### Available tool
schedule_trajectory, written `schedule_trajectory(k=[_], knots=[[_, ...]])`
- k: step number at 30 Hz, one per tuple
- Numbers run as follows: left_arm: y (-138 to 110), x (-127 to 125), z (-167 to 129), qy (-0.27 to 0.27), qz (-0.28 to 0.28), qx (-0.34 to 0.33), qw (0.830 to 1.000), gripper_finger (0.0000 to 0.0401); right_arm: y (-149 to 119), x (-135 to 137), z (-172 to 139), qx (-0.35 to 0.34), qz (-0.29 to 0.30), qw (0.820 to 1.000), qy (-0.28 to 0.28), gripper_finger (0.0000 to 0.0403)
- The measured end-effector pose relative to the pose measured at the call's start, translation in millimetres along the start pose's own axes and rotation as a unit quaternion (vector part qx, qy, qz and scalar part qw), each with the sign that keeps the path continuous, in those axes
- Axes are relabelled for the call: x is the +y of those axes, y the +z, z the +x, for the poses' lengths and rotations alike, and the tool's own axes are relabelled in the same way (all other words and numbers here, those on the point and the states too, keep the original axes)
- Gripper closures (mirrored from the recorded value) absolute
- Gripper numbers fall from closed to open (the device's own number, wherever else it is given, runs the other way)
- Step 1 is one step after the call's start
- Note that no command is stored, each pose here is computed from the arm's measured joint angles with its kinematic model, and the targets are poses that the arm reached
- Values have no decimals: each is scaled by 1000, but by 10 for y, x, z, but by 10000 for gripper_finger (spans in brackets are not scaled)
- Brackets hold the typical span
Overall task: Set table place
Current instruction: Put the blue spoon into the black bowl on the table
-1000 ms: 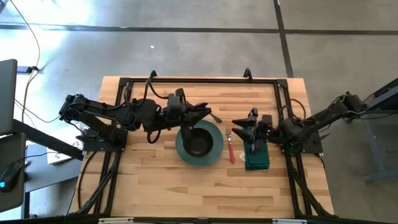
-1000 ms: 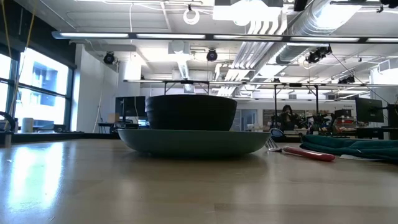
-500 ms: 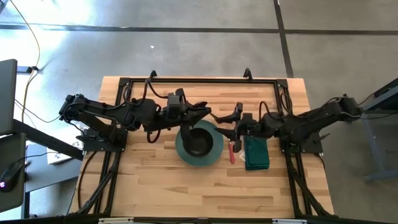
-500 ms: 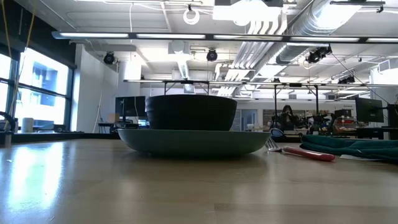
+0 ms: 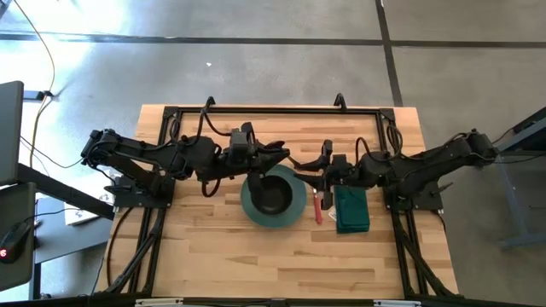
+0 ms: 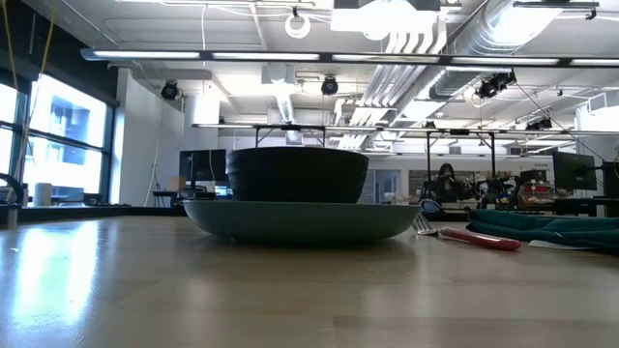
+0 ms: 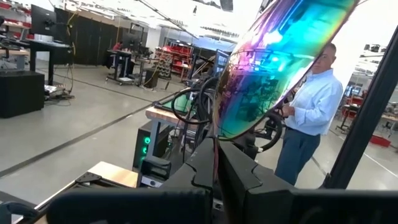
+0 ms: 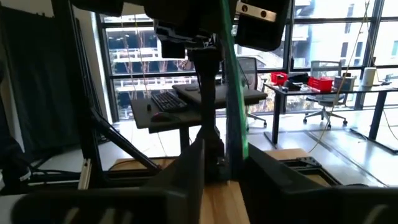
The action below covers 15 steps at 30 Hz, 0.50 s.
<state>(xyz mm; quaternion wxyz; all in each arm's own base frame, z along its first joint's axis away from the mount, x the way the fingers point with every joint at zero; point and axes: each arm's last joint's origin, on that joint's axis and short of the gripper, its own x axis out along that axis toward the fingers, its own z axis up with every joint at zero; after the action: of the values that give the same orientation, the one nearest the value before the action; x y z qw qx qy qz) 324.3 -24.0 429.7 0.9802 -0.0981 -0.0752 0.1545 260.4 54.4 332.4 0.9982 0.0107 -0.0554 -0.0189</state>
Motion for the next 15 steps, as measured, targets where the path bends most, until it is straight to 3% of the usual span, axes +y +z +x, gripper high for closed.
schedule_trajectory(k=[6, 15], knots=[[-1, -5, -2, -4, 1, 1, 1000, 401, 18, 2, 0, -10, 3, 1000, 6, 395], [-1, -4, -3, -4, 1, 1, 1000, 401, 19, -15, 6, -11, 19, 1000, 21, 402]])
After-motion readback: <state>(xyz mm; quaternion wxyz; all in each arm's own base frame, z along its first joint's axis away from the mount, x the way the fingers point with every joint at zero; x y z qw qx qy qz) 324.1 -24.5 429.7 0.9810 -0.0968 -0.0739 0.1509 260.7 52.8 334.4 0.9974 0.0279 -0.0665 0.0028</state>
